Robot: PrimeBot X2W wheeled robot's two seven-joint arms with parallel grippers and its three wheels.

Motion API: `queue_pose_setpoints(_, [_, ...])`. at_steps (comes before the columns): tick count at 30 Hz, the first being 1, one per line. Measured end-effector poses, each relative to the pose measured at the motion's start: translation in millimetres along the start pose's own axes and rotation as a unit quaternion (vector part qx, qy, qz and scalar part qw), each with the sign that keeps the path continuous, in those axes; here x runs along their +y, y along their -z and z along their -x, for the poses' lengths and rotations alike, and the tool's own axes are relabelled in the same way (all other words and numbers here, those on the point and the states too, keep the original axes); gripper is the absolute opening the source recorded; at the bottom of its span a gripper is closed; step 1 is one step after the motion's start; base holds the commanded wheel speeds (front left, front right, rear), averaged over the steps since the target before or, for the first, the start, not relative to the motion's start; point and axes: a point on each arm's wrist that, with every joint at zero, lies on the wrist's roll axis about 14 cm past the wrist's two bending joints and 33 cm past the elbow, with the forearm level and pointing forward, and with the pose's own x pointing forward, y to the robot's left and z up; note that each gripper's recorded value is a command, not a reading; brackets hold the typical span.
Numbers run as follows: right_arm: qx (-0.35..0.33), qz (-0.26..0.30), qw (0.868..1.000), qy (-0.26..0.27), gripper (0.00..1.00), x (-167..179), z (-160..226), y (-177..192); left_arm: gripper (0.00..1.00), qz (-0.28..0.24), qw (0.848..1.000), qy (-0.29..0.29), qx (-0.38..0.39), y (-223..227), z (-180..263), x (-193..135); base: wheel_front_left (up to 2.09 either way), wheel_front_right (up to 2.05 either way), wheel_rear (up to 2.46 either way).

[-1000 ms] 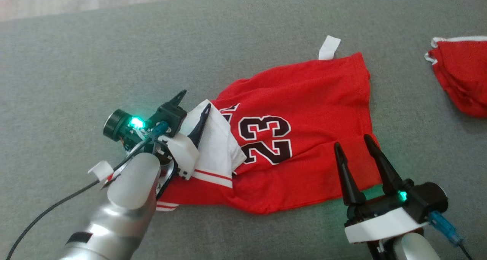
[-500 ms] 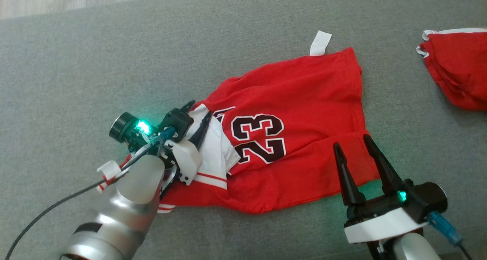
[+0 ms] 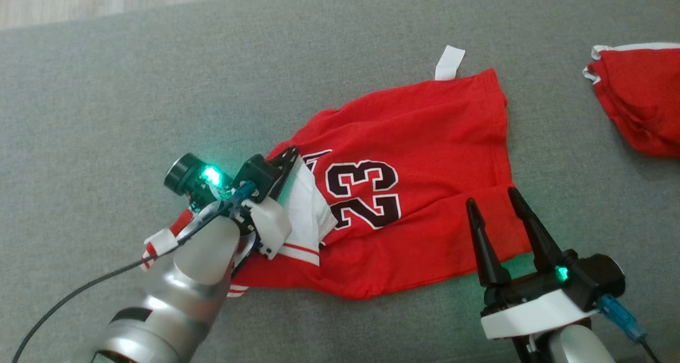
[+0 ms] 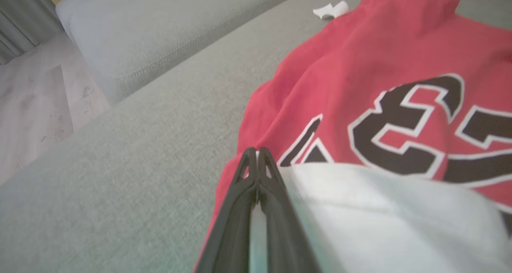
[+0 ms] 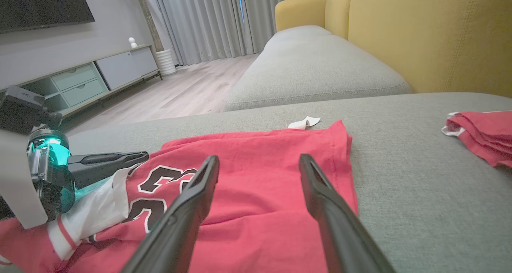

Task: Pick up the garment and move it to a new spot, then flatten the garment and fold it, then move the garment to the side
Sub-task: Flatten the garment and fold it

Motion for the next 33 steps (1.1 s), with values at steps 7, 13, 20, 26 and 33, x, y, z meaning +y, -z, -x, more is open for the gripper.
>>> queue_pose_setpoints(7, [-0.020,0.003,1.000,0.001,1.00,1.2,4.4,-12.9,0.00,0.008,0.991,-0.052,-0.124,-71.1,15.1,16.9,0.00,0.00,0.00])
queue_pose_setpoints(13, [-0.013,0.002,1.000,0.011,1.00,-4.3,8.9,-8.3,0.00,0.013,0.978,-0.130,-0.164,-68.1,69.1,62.2,0.00,0.00,0.00])
queue_pose_setpoints(20, [0.035,-0.005,0.999,0.012,1.00,-3.1,20.7,22.6,0.00,0.003,0.964,-0.174,-0.203,-81.2,111.3,93.7,0.00,0.00,0.00])
queue_pose_setpoints(26, [0.045,-0.005,0.998,0.040,1.00,-21.5,20.6,28.4,0.00,0.016,0.961,-0.190,-0.200,-71.4,122.2,98.6,0.00,0.00,0.00])
queue_pose_setpoints(33, [0.021,-0.016,1.000,0.012,1.00,-5.9,11.5,13.7,0.00,0.018,0.956,-0.211,-0.204,-72.4,129.5,110.9,0.00,0.00,0.00])
